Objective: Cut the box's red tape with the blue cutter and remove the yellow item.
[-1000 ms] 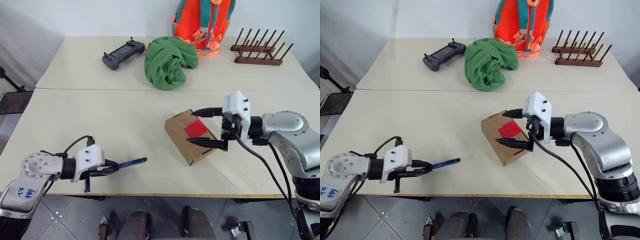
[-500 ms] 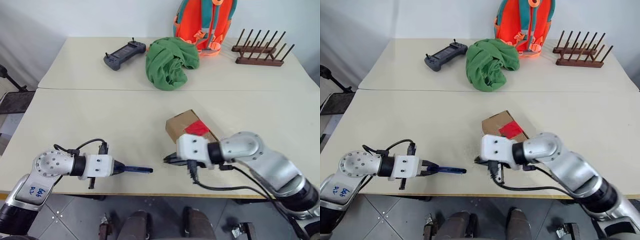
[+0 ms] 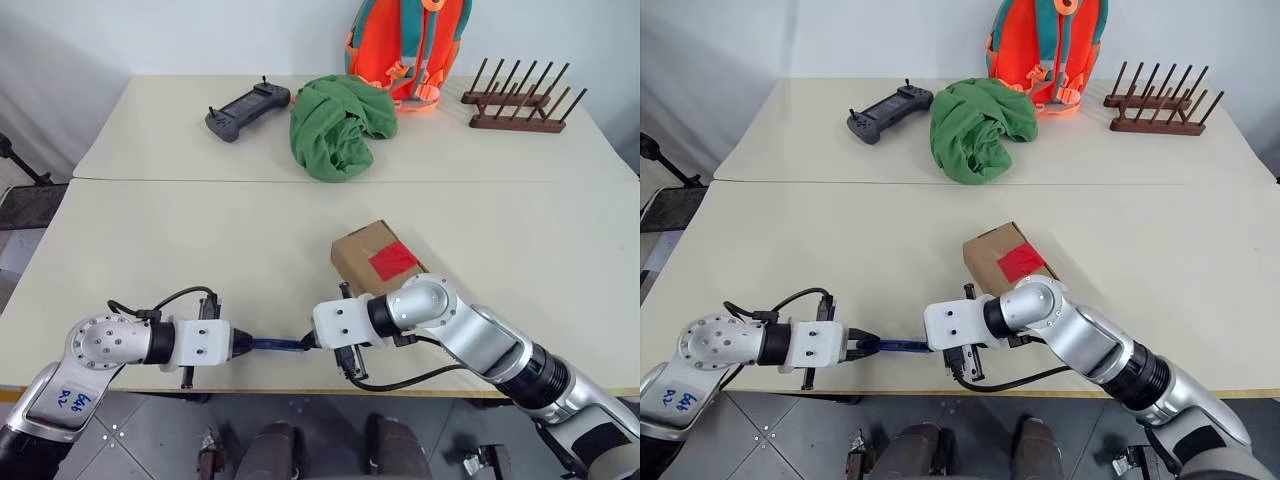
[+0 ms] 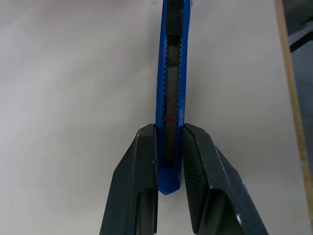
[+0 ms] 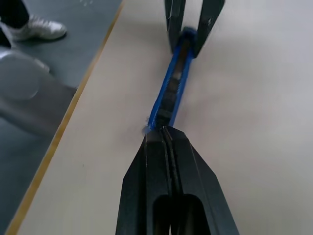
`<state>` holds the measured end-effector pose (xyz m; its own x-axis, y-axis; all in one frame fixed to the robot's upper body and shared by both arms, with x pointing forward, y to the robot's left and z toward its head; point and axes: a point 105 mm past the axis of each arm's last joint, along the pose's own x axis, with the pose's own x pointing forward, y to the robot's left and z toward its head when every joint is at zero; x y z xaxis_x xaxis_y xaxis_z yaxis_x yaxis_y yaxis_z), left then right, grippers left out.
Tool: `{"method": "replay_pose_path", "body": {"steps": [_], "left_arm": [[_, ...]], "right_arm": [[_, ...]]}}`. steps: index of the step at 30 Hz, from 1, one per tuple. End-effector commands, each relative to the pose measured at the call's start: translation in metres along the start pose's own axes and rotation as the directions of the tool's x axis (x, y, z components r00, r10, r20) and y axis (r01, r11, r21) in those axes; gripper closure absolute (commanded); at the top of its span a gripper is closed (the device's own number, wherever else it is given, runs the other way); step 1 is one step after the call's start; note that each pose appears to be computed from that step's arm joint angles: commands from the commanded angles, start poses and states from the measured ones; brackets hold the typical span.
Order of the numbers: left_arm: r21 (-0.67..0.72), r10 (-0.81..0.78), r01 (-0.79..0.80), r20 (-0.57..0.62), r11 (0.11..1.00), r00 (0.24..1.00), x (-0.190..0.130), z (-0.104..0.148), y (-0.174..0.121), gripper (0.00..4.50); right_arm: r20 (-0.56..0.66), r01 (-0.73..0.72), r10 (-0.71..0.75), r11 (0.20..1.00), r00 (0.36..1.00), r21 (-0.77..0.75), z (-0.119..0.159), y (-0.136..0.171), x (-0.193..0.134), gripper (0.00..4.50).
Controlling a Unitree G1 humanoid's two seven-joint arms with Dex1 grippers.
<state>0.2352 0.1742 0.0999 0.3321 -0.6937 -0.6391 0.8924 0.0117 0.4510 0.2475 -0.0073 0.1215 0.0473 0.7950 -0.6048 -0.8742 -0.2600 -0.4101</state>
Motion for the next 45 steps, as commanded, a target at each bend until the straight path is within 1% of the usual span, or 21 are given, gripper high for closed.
{"method": "replay_pose_path", "body": {"steps": [1, 4, 10, 13, 20, 36, 40, 45], "left_arm": [[-0.052, -0.110, 0.109, -0.020, 0.993, 0.994, 0.012, -0.008, -0.025, 4.12], [-0.055, -0.120, 0.119, -0.018, 0.991, 0.993, 0.013, -0.008, -0.026, 4.12], [-0.060, -0.121, 0.120, -0.009, 0.991, 0.993, 0.015, -0.006, -0.024, 4.12], [-0.060, -0.125, 0.124, -0.008, 0.990, 0.992, 0.016, -0.006, -0.024, 4.12], [-0.061, -0.137, 0.137, -0.004, 0.989, 0.991, 0.017, -0.004, -0.025, 4.12], [-0.057, -0.126, 0.126, 0.010, 0.990, 0.992, 0.021, 0.000, -0.025, 4.12], [-0.057, -0.102, 0.103, 0.016, 0.993, 0.995, 0.020, 0.000, -0.021, 4.12], [-0.059, 0.024, -0.022, 0.047, 0.998, 0.999, 0.015, 0.000, 0.001, 4.12]], "right_arm": [[0.004, -0.012, 0.012, 0.998, 1.000, -0.058, 0.004, 0.000, 0.003, 4.46], [-0.031, -0.036, 0.034, 0.996, 0.999, -0.087, -0.004, 0.003, 0.007, 4.46], [-0.036, -0.060, 0.057, 0.994, 0.998, -0.092, -0.010, 0.008, 0.018, 4.46], [-0.045, -0.058, 0.053, 0.993, 0.998, -0.107, -0.012, 0.005, 0.025, 4.46], [-0.015, -0.059, 0.057, 0.989, 0.998, -0.135, -0.003, 0.000, 0.042, 4.46], [0.031, -0.041, 0.046, 0.988, 0.998, -0.149, 0.008, -0.007, 0.059, 4.46], [0.060, 0.017, -0.009, 0.992, 0.998, -0.125, 0.013, -0.018, 0.049, 4.46], [0.194, 0.093, -0.091, 0.996, 0.977, 0.001, 0.036, -0.035, 0.011, 4.46]]}}
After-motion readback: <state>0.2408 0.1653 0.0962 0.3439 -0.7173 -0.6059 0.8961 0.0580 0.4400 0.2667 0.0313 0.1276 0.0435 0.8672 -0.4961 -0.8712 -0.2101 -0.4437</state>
